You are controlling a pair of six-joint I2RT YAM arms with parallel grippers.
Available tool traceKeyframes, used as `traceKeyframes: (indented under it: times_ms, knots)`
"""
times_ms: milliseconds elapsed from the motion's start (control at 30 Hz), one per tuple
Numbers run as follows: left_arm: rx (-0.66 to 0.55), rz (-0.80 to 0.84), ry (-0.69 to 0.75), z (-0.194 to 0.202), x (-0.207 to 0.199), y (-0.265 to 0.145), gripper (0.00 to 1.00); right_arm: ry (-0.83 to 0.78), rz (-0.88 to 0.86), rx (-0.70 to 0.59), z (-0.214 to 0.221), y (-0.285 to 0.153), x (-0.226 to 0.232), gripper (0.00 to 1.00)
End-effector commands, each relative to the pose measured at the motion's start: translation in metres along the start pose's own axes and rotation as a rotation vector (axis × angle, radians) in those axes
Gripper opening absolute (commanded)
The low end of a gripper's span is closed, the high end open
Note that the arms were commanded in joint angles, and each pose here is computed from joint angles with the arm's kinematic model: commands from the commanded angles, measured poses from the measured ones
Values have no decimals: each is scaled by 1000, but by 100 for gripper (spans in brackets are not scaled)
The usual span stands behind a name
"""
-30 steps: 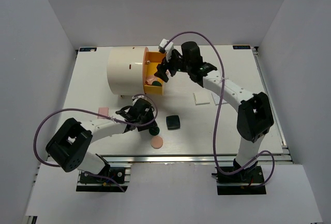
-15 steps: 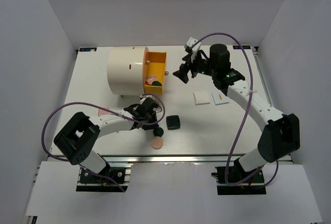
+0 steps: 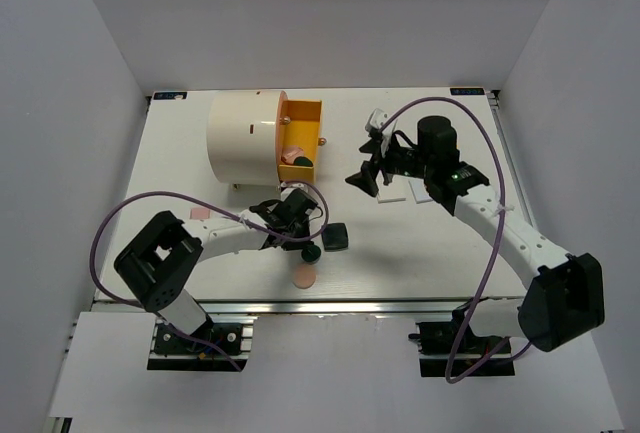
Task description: Organize the makeup
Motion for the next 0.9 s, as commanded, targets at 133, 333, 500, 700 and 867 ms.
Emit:
traceKeyframes:
  times_ms: [133,333,500,700,867]
  knots:
    - [21,-133,5,6,21,-26,0,-40,-71,26,18,-15,19,89]
    - [-137,-107,-55,-26,19,-71,0,-25,-117,56,33,-17,26,89]
    - [-279,-74,-85,-52,18,-110,0,-29,-198,83,45,-18,37,89]
    - [-517,-172,-60,-129,20,-167,0,-121,-322,168,85,-29,55,89]
    - [-643,-277,-18,-206,25,-191,0,-173,-346,226,108,-31,67,89]
Point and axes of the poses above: each gripper's point midway between its finger pads, its own y axis out along the fingers, its own x axis along the line the jaws close on, z = x × y, the point moved 4 cm from there along -y, back along the fingers, and after that the axes turned 15 degrees about y, right-handed, at the moved point
